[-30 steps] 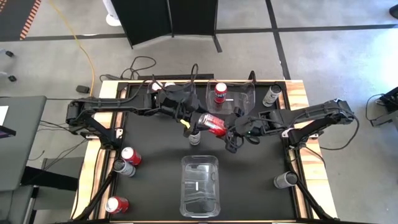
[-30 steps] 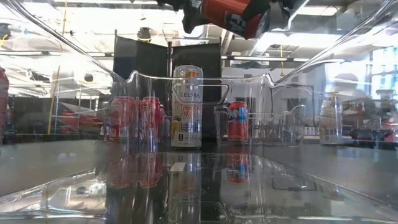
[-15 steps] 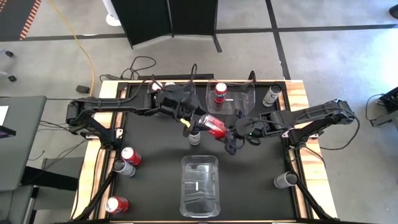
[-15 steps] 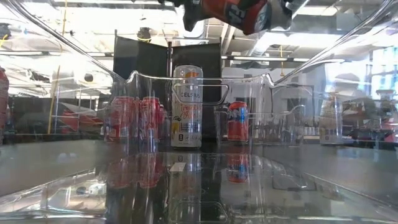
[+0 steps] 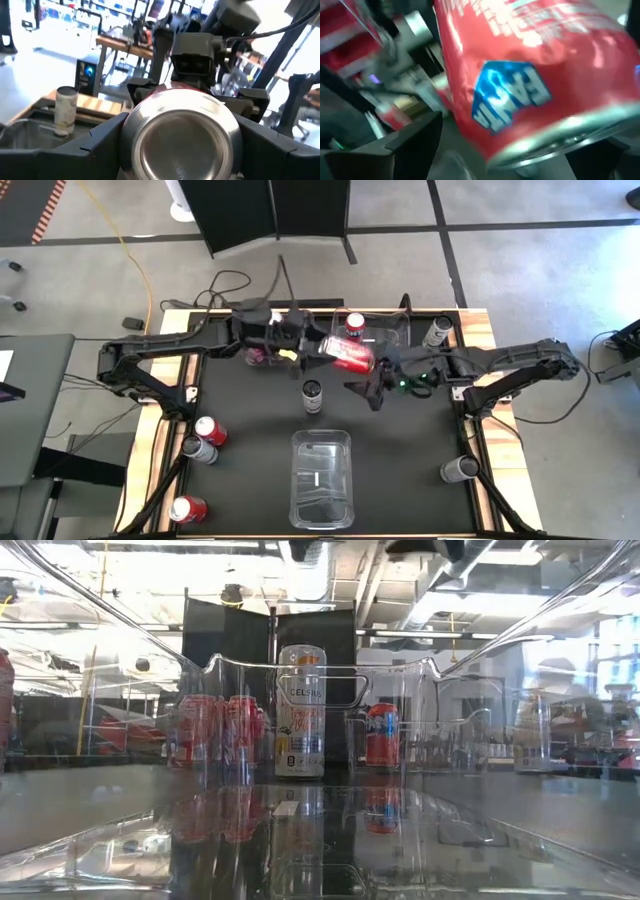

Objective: Sort soda cans
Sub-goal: Put the orange soda can into the right transparent bin

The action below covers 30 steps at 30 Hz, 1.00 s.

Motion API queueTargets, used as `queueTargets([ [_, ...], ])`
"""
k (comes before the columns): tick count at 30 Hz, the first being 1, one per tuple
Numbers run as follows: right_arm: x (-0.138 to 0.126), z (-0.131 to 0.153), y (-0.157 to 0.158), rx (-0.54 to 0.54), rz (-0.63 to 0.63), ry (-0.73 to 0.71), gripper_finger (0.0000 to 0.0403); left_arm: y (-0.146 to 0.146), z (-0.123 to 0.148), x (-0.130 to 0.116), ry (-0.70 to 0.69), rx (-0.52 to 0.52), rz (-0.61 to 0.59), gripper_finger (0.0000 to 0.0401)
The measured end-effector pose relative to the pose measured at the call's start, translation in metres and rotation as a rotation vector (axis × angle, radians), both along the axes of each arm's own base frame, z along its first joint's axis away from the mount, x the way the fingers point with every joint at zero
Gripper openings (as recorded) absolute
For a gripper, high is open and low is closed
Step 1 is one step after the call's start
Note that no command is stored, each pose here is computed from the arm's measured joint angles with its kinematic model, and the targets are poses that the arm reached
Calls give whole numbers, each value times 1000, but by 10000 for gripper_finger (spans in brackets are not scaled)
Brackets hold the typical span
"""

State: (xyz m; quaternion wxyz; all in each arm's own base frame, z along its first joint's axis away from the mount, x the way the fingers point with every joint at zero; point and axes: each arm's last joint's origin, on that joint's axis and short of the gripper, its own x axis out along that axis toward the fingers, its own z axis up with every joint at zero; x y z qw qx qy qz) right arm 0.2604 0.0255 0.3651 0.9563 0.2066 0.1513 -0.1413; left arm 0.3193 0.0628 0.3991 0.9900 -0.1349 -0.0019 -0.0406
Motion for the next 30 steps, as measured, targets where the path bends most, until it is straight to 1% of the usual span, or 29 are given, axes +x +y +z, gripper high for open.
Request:
queueTargets([
  [2, -1, 5, -2, 29, 6, -76, 394, 2, 6, -4, -33, -4, 8, 298],
  [6, 3, 17, -12, 84, 85, -257, 390, 2, 17, -9, -115, 8, 8, 298],
  [9, 5, 18, -19, 76, 64, -311, 389, 2, 18, -8, -137, -3, 12, 298],
  [14, 6, 21, -30, 60, 28, -350, 389, 2, 19, -8, -142, -12, 14, 298],
  [17, 2, 22, -31, 34, 27, -341, 389, 2, 20, -10, -145, -14, 13, 298],
  [25, -16, 35, -31, -9, 40, -373, 387, 1, 24, -14, -156, -9, 14, 298],
  [30, -27, 41, -30, 3, 42, -399, 370, 1, 24, -14, -154, 2, 16, 298],
])
